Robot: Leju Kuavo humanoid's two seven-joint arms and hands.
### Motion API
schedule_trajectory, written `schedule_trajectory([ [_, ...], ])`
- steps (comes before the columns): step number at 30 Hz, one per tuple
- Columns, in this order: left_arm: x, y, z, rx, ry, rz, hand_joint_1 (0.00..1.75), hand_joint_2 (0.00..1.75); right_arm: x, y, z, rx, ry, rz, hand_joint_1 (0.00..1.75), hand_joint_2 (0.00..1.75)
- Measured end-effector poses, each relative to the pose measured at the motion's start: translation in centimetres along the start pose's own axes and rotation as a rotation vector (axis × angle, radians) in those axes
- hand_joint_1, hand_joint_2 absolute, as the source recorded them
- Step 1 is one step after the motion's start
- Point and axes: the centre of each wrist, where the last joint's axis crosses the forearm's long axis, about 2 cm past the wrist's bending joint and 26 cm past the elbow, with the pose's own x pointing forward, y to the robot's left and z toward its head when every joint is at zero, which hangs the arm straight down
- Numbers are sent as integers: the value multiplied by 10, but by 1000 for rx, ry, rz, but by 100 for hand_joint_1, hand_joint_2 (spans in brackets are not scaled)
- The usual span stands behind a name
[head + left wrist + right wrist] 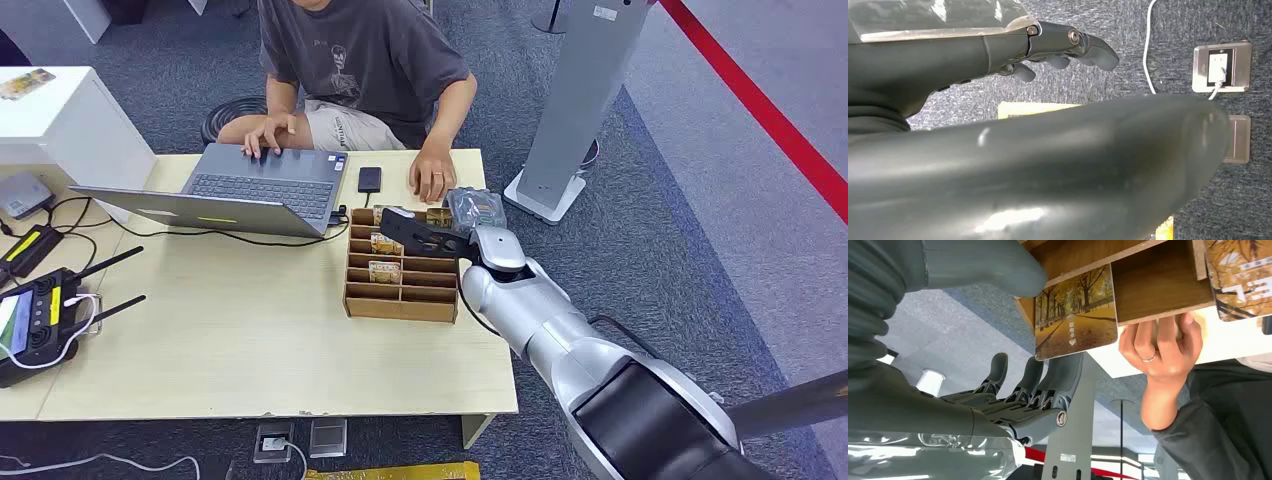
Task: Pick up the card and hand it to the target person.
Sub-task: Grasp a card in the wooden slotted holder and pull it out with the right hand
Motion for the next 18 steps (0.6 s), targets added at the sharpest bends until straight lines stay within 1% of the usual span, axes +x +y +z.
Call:
schedule_trajectory([
  [5,0,0,0,0,0,0,0,0,2,-1,0,-1,-8,-5,86,175],
  [8,0,0,0,0,1,1,0,0,3,-1,0,1,-15,-11,92,175],
  [13,0,0,0,0,2,2,0,0,5,-1,1,3,-20,-17,118,175],
  [16,0,0,0,0,2,2,0,0,5,-2,1,1,-23,-20,127,175],
  [18,0,0,0,0,2,2,0,0,6,-2,1,2,-25,-20,130,175],
])
